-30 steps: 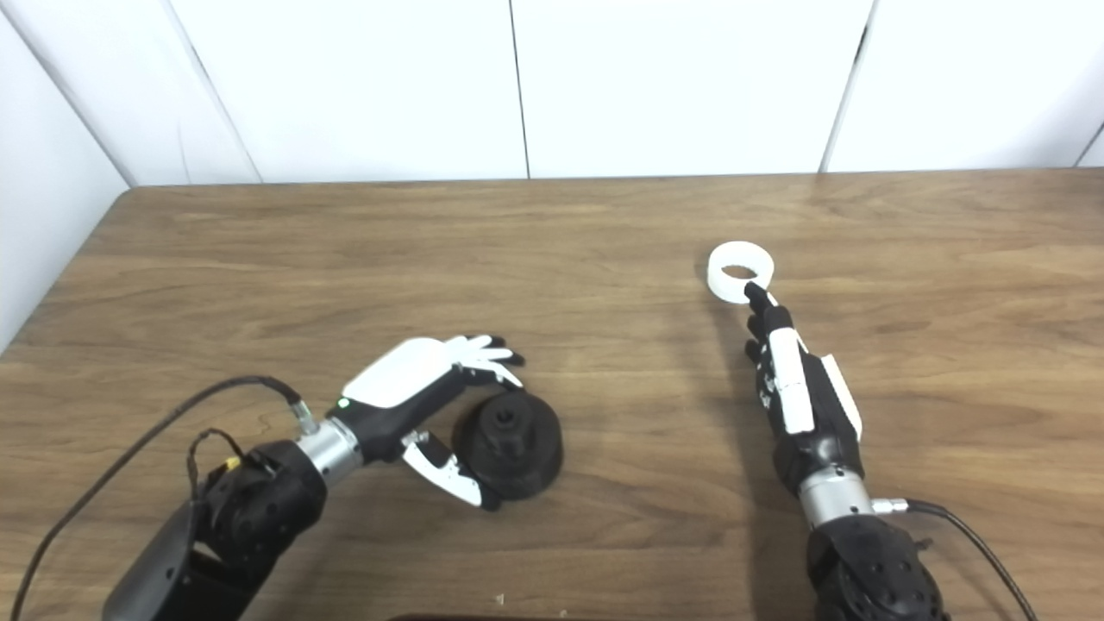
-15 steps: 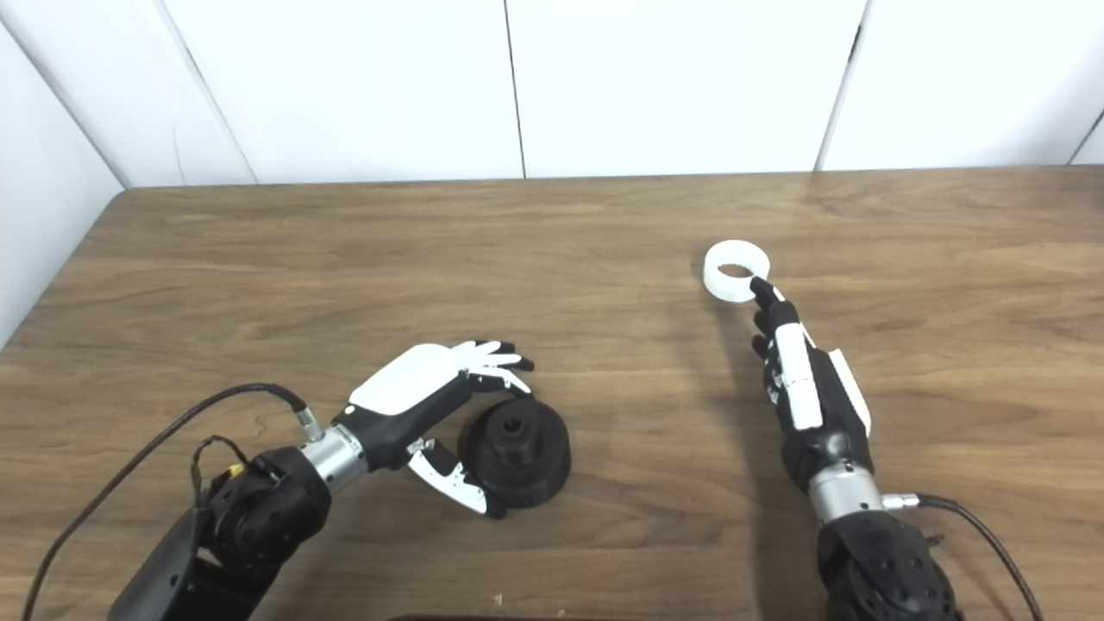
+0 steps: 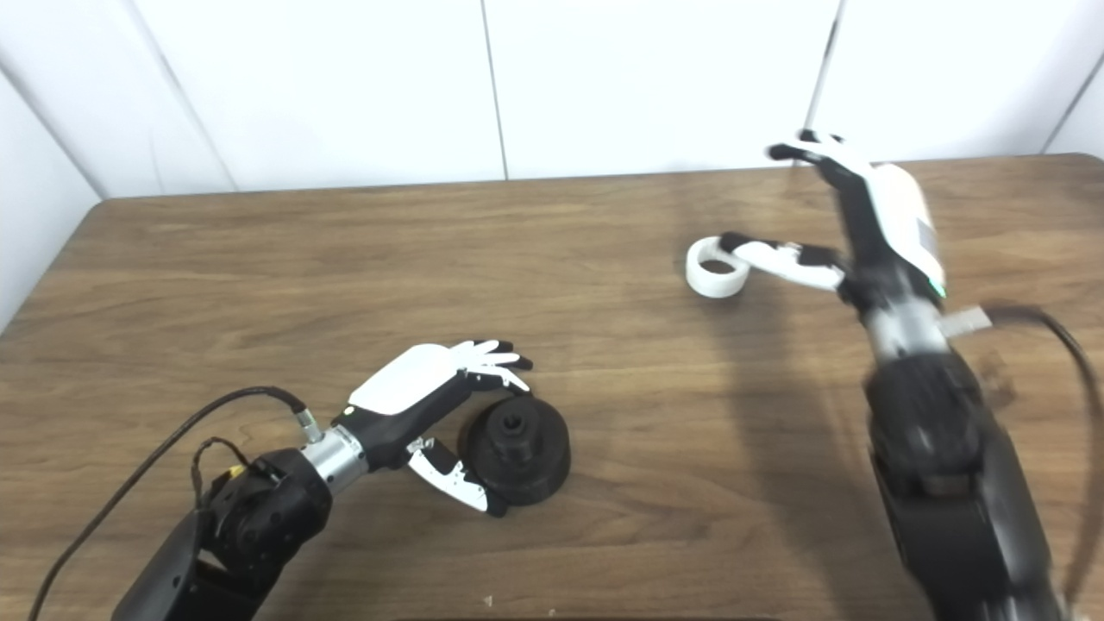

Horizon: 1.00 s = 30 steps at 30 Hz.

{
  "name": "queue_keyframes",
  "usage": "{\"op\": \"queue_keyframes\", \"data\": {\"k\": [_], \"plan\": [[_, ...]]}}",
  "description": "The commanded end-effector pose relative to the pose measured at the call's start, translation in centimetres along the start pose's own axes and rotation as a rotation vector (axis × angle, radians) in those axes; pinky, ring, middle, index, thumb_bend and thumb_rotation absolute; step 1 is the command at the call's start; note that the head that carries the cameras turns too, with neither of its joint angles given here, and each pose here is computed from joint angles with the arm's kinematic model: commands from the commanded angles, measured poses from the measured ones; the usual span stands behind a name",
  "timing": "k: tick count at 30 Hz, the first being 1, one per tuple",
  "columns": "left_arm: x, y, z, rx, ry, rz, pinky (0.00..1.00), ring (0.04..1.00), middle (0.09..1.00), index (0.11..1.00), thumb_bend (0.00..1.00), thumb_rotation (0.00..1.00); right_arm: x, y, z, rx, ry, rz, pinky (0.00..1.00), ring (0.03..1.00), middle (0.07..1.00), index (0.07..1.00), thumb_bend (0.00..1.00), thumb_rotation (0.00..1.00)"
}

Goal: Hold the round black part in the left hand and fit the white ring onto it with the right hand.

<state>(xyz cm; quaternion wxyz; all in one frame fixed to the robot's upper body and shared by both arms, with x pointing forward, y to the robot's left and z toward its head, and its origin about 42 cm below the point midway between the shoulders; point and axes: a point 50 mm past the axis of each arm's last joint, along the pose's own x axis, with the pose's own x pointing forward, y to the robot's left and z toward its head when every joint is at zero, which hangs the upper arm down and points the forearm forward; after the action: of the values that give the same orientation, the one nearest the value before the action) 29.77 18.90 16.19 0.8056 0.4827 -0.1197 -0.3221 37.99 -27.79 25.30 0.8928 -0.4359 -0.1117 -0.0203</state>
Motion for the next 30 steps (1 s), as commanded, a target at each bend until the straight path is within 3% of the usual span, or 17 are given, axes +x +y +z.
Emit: {"op": "queue_keyframes", "data": {"k": [1, 15, 30], "plan": [[0.3, 1.3, -0.1, 0.035, -0.022, 0.04, 0.97, 0.969, 0.902, 0.608, 0.83, 0.31, 2.0, -1.0, 1.4, -0.035, -0.066, -0.021, 1.0, 0.992, 0.913, 0.722, 0.89, 0.29], [0.4, 1.4, -0.4, 0.032, -0.032, 0.045, 0.97, 0.972, 0.904, 0.61, 0.82, 0.31, 6.3, 1.4, -1.4, -0.228, 0.068, 0.147, 1.0, 1.0, 0.971, 0.724, 0.98, 0.34], [0.7, 1.5, -0.3, 0.036, -0.033, 0.05, 0.97, 0.973, 0.907, 0.609, 0.81, 0.31, 6.7, 1.6, -2.7, -0.291, 0.118, 0.232, 1.0, 1.0, 0.966, 0.711, 1.0, 0.37]]}}
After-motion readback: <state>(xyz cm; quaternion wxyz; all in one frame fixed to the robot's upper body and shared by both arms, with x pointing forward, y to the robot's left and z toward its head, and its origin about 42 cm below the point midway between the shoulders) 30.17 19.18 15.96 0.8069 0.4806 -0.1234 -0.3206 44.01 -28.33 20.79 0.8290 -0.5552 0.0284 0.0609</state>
